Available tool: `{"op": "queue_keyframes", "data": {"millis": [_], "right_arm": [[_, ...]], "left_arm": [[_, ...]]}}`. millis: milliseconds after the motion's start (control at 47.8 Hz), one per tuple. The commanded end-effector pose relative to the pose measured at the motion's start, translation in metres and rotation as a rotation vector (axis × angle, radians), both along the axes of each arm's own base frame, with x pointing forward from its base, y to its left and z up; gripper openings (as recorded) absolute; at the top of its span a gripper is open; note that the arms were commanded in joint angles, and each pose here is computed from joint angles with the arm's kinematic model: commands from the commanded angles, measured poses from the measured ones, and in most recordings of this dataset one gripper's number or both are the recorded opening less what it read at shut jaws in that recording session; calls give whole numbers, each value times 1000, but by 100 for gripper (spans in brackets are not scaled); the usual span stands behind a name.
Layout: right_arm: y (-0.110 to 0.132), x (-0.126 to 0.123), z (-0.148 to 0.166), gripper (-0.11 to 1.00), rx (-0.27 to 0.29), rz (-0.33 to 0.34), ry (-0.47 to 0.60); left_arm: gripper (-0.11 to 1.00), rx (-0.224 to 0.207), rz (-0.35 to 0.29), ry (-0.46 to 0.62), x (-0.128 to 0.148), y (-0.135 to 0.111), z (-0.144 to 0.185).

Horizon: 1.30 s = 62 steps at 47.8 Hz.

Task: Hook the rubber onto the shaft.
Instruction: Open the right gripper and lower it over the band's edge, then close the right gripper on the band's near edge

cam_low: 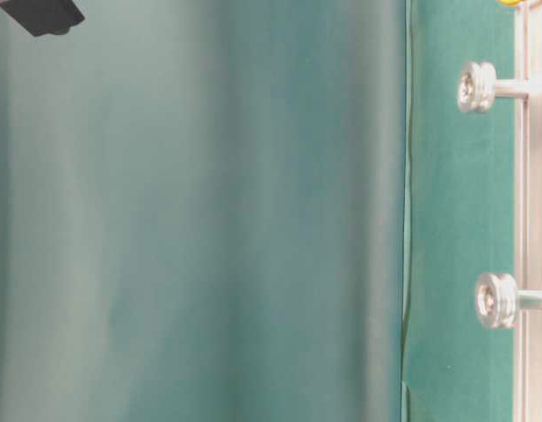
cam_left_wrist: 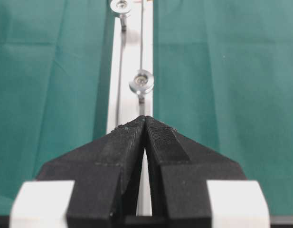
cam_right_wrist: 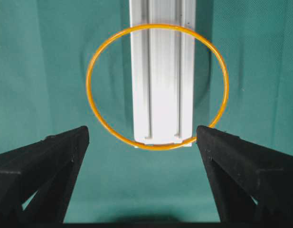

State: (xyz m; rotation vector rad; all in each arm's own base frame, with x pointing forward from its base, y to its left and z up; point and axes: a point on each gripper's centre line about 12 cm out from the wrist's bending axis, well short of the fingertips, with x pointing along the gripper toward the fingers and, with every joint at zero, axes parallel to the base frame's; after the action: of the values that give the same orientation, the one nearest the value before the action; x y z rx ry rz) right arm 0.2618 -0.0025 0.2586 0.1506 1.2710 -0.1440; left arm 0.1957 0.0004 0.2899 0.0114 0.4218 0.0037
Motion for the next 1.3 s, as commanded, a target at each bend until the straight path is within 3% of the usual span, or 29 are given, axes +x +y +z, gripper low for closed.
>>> {"op": "queue_keyframes", "data": {"millis": [0,565,1276], "right_arm": [[0,3,10,99,3,1,-38],[8,3,-6,99,24,14,-30],[35,16,-65,99,63,80,-40]], "left_arm": [[0,1,1,-29,3,0,12],[0,0,0,-31,3,0,12],[0,0,2,-31,3,0,12]]}}
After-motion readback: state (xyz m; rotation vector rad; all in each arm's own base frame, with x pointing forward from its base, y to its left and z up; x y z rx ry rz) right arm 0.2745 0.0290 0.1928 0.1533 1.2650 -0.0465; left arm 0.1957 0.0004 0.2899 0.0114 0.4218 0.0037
